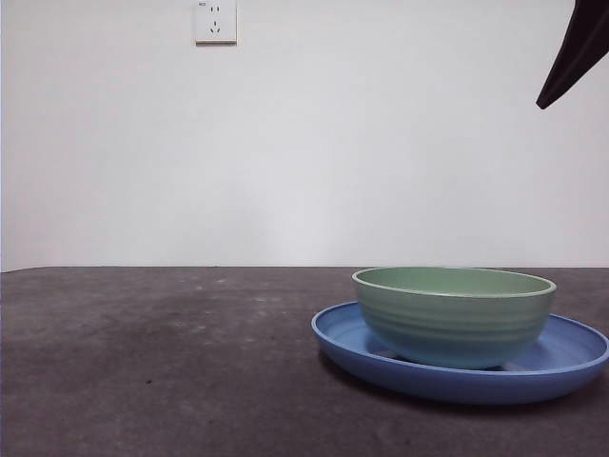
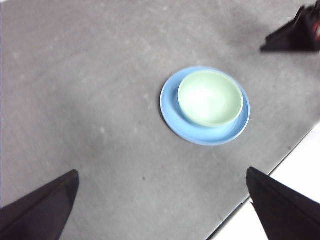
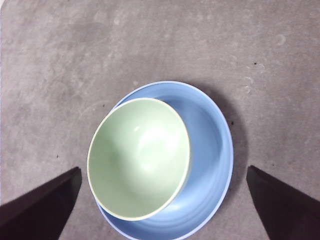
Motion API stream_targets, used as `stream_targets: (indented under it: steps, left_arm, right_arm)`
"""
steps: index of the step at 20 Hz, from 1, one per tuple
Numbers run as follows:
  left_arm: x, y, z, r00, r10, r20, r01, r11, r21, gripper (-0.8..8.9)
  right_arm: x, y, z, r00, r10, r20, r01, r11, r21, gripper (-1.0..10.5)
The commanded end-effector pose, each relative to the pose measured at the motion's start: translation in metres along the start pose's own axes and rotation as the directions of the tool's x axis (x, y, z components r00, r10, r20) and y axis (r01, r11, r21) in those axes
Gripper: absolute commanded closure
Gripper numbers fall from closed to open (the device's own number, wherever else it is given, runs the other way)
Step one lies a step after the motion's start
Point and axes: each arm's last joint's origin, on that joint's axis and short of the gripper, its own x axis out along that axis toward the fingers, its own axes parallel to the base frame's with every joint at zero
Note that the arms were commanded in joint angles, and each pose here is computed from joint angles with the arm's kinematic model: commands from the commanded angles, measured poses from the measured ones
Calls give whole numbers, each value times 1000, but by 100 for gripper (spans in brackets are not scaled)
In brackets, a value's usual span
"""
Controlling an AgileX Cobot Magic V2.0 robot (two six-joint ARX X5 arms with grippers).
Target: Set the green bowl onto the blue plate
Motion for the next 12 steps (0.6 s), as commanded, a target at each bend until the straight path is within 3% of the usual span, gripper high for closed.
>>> stream_targets:
  steps: [1, 6, 12]
  left_arm:
    - [8, 1, -25, 999, -4, 52, 7, 999, -54, 210]
    - [30, 4, -80, 993, -8, 118, 23, 991, -129, 210]
    - [35, 5, -84, 994, -8, 113, 20, 994, -108, 210]
  right_arm:
    - [-2, 2, 5, 1000, 7, 13, -7, 1000, -22, 345]
    - [-2, 2, 5, 1000, 7, 13, -6, 1000, -22, 345]
    - [-2, 2, 5, 1000, 6, 13, -5, 1000, -23, 345]
